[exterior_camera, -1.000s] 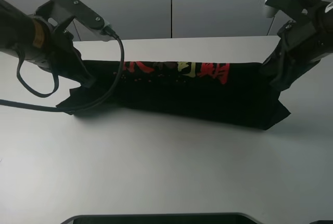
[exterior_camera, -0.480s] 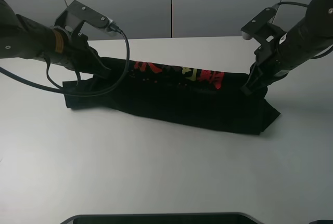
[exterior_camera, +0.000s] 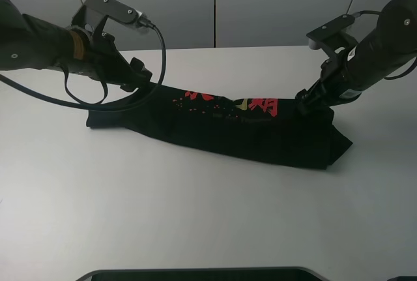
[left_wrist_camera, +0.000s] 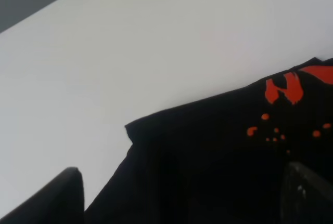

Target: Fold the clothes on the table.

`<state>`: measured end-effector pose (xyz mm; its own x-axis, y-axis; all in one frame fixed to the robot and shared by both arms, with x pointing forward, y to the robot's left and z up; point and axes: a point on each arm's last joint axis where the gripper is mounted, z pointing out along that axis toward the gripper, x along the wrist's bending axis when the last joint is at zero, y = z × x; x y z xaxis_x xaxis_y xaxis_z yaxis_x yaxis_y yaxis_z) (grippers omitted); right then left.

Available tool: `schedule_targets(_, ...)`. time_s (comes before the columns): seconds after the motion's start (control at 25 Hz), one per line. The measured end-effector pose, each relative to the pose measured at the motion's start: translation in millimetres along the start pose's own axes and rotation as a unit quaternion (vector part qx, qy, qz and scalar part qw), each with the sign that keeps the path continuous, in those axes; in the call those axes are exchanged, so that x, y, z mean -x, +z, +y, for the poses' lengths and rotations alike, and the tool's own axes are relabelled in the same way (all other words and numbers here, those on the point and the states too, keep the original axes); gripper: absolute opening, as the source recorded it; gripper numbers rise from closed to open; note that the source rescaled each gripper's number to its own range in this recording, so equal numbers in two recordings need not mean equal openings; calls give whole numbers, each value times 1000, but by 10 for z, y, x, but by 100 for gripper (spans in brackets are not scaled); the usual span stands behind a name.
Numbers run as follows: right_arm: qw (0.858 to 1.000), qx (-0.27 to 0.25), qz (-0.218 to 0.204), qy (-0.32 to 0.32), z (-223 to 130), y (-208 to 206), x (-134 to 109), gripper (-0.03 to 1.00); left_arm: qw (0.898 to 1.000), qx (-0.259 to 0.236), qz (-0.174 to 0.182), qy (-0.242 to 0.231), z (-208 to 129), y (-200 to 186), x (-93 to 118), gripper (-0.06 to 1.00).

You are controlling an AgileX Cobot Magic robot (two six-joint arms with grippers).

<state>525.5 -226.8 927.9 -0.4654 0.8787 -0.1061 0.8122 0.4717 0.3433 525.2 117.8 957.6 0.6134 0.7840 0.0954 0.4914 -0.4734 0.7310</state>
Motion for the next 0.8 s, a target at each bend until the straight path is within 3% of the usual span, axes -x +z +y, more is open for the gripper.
schedule_targets(0.12,997,-29,5,65,-52,-2,-12,100,997,-45,33,-49,42,-19,-73,98)
schedule_targets(0.32,985,-73,5,157,-90,-33,-19,100,989,-105,67,-85,235,-65,-164,98)
schedule_targets(0.52,973,-107,11,203,-64,-97,-25,100,977,-181,46,-104,342,114,-184,98)
schedule_targets(0.68,967,-136,15,214,-101,-116,-44,100,959,-245,37,-138,252,388,-357,98)
schedule_targets(0.8,964,-140,20,223,-106,-119,-56,100,952,-267,25,-151,163,519,-483,98)
